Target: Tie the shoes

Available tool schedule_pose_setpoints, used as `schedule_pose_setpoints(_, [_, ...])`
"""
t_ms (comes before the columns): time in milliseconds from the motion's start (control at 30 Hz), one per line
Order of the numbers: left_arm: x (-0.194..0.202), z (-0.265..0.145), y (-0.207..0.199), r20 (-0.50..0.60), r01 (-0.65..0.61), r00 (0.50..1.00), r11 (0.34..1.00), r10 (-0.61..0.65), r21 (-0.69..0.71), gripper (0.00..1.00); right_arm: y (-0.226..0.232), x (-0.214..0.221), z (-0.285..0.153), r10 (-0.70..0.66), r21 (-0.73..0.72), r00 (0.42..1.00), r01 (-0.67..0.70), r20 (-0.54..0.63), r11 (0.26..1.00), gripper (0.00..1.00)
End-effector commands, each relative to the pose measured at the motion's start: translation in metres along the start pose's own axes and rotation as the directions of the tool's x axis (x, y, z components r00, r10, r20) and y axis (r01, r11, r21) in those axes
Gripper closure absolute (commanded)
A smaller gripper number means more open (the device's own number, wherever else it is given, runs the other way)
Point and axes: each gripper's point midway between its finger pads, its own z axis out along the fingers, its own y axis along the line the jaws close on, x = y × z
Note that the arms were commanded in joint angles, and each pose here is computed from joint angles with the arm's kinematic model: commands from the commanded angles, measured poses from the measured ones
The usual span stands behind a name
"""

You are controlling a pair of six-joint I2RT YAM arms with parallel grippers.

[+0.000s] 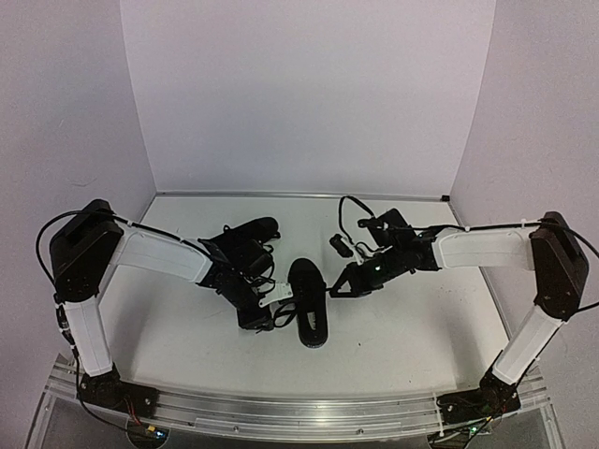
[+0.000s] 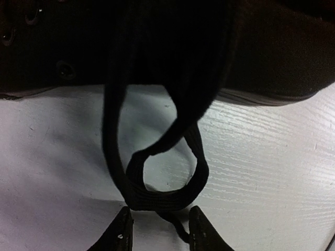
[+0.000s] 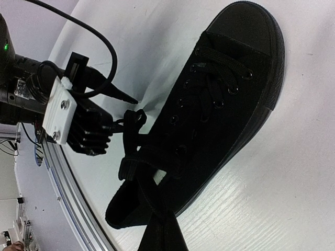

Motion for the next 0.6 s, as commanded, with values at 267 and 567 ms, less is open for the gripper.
schedule_pose_setpoints(267, [0.005, -0.017, 0.033, -0.076, 0.042, 0.996, 0.982, -0.057, -0.185, 1.00, -0.005, -0.005, -0.025, 0.012, 0.059, 0.997, -0.017, 0.082, 0.998, 1.00])
schedule_pose_setpoints(567, [-0.012, -0.083, 0.072, 0.144, 0.274, 0.961, 0.872, -0.235, -0.407, 1.00, -0.034, 0.002, -0.068, 0.125, 0.185, 0.967, -0.167, 0.220, 0.968, 1.00])
